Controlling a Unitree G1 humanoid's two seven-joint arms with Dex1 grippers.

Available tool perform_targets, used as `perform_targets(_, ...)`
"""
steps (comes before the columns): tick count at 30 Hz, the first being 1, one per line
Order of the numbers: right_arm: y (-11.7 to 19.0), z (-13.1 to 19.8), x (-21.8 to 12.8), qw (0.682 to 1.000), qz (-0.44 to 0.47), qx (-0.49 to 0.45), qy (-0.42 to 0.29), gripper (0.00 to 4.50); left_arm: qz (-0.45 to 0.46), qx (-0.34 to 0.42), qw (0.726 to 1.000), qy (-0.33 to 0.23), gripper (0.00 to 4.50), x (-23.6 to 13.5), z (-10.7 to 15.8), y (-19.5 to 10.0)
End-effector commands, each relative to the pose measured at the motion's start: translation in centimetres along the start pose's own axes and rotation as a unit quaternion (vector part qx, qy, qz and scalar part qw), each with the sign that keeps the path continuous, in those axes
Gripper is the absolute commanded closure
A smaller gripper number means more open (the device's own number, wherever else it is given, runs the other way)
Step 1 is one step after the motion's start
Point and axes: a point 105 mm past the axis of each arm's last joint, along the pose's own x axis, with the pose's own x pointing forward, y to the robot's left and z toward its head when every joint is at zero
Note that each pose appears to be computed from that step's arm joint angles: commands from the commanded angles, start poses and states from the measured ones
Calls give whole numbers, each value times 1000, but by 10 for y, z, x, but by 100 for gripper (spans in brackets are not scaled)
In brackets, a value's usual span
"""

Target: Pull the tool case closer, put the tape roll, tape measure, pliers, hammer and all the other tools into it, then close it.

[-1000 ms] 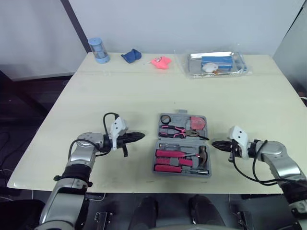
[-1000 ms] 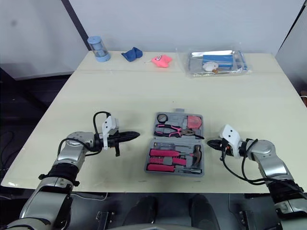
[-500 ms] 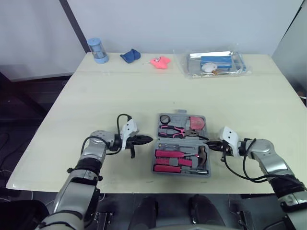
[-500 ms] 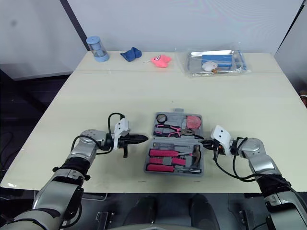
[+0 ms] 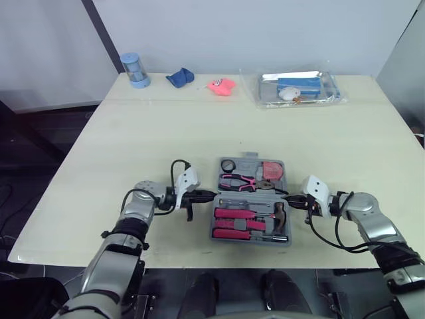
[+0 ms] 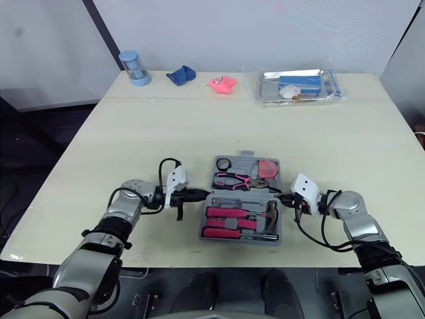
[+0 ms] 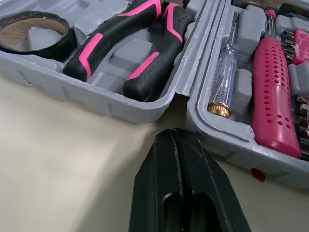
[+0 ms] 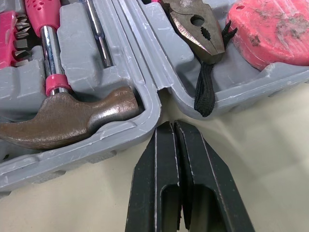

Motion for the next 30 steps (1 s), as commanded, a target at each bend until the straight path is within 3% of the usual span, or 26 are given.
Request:
perform_targets(1,0,15,2,999,4,-23,-25,443,4,8,1000,-3,450,3,6,4)
perform_targets(14,3,23,6,999,13,-21,-45,443,-11,4,1000,-6,450,12,8,0)
perform_targets(30,24,17,3,997,67,1,-37,443,-76,-11,997,-2,450,7,4,-42)
